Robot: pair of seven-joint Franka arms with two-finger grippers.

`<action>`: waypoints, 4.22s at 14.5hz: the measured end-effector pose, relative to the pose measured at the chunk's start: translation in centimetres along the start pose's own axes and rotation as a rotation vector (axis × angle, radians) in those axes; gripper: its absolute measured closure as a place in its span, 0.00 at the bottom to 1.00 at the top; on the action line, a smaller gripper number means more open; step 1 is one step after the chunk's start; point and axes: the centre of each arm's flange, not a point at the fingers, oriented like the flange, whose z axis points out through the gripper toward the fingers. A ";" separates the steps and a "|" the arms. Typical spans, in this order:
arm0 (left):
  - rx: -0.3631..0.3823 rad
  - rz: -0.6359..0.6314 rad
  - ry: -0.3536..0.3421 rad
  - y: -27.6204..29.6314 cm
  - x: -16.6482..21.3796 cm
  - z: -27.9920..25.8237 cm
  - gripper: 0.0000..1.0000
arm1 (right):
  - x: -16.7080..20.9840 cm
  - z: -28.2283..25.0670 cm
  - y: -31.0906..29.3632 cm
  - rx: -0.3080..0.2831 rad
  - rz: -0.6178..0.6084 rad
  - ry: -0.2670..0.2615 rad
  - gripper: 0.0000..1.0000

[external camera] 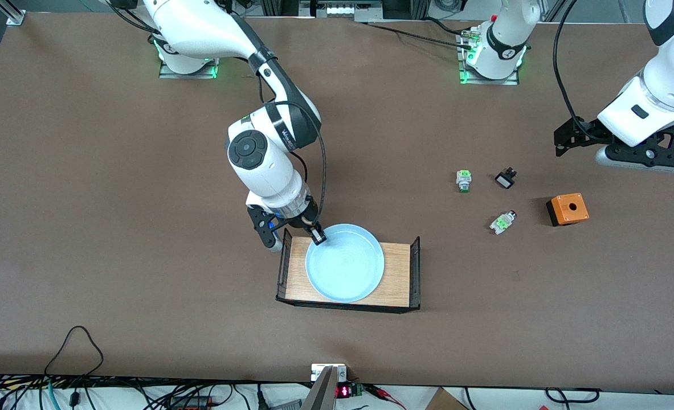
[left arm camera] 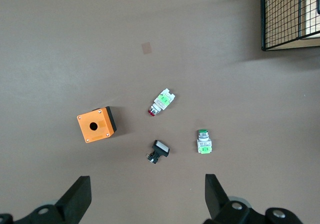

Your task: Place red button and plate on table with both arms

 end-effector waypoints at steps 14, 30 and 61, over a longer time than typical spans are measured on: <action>-0.005 -0.053 -0.017 -3.1 0.2 1.0 0.00 | -1.5 -0.8 -0.3 0.013 -0.028 -0.009 0.98; -0.003 -0.047 0.011 -2.9 0.4 -0.5 0.00 | 5.7 -18.8 0.7 -0.148 -0.246 -0.157 0.98; 0.002 0.028 0.027 -5.5 -1.4 -1.8 0.00 | 37.9 -10.0 31.5 -0.319 -0.967 -0.339 0.98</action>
